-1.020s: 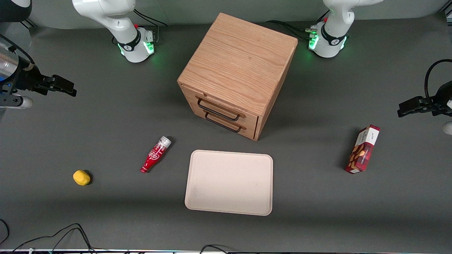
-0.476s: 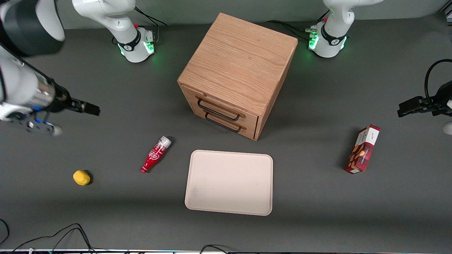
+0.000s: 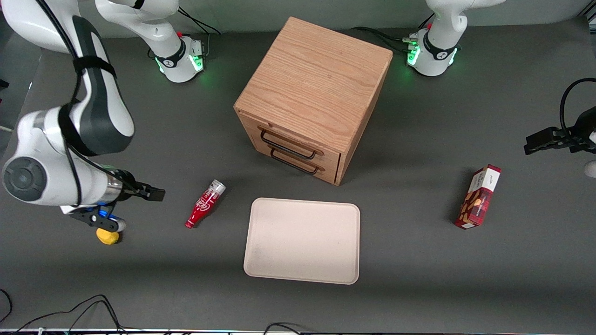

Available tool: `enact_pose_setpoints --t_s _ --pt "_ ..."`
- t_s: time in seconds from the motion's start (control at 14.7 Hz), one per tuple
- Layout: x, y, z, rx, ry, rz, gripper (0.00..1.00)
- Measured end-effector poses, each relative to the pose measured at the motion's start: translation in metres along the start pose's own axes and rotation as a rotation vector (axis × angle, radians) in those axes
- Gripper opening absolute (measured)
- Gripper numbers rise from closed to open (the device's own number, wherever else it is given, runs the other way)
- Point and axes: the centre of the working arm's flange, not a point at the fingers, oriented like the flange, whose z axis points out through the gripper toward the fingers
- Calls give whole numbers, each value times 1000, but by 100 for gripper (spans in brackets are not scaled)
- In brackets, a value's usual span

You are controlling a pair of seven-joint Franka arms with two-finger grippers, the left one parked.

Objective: Place coke bottle on tray
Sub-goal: 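Move the open right gripper over the red Coca-Cola bottle, then lower the right gripper and close it around the bottle's body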

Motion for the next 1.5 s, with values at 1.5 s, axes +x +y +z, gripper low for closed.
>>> enact_pose_setpoints --t_s 1.5 --pt "-23 -63 195 110 167 332 100"
